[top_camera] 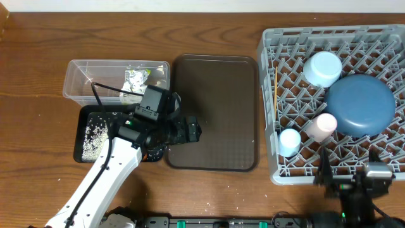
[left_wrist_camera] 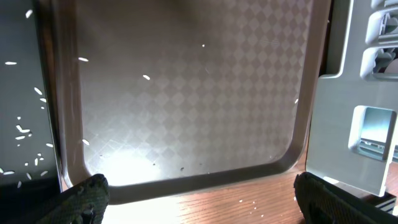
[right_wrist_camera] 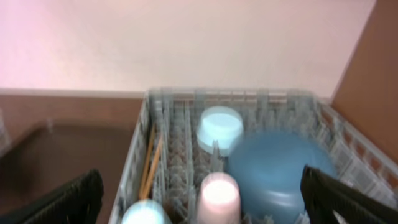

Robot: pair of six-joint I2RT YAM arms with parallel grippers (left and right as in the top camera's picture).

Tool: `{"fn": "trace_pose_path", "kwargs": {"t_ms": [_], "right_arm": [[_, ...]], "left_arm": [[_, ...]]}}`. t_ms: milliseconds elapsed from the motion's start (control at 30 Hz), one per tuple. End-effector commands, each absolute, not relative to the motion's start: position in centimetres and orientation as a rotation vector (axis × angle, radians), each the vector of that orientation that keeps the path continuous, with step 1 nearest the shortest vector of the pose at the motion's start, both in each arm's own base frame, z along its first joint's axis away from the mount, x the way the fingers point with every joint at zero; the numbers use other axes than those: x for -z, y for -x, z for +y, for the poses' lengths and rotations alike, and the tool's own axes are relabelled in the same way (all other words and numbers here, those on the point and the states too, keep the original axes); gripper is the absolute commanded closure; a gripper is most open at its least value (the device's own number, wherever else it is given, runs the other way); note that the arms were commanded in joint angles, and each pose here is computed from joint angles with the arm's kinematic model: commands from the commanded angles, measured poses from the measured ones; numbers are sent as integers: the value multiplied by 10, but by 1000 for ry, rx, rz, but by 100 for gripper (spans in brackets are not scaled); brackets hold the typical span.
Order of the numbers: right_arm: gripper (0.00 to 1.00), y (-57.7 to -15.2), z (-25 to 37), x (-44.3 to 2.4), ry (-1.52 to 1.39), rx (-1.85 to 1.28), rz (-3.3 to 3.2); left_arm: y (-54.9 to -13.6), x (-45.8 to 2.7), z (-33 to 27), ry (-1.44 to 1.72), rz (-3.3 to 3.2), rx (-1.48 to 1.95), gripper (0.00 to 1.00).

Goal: Sort waste into correct bins and load items into the dishwasher rack

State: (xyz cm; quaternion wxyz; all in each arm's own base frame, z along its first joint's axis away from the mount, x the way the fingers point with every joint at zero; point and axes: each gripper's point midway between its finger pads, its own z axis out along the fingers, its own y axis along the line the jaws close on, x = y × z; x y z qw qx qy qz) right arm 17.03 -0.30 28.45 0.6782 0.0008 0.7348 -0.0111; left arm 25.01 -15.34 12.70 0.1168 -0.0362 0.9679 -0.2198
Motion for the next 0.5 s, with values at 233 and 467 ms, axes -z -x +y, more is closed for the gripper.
{"fn": "trace_pose_path", "kwargs": {"t_ms": [233,467], "right_arm": [[1,-204,39,-315,177,-141,1269],[1,-211,37,-308,164,-129,1214]], "left_arm": [[-255,-133,-153,102,2815,635,3],[-255,-133,-152,102,2815,635,3]]}}
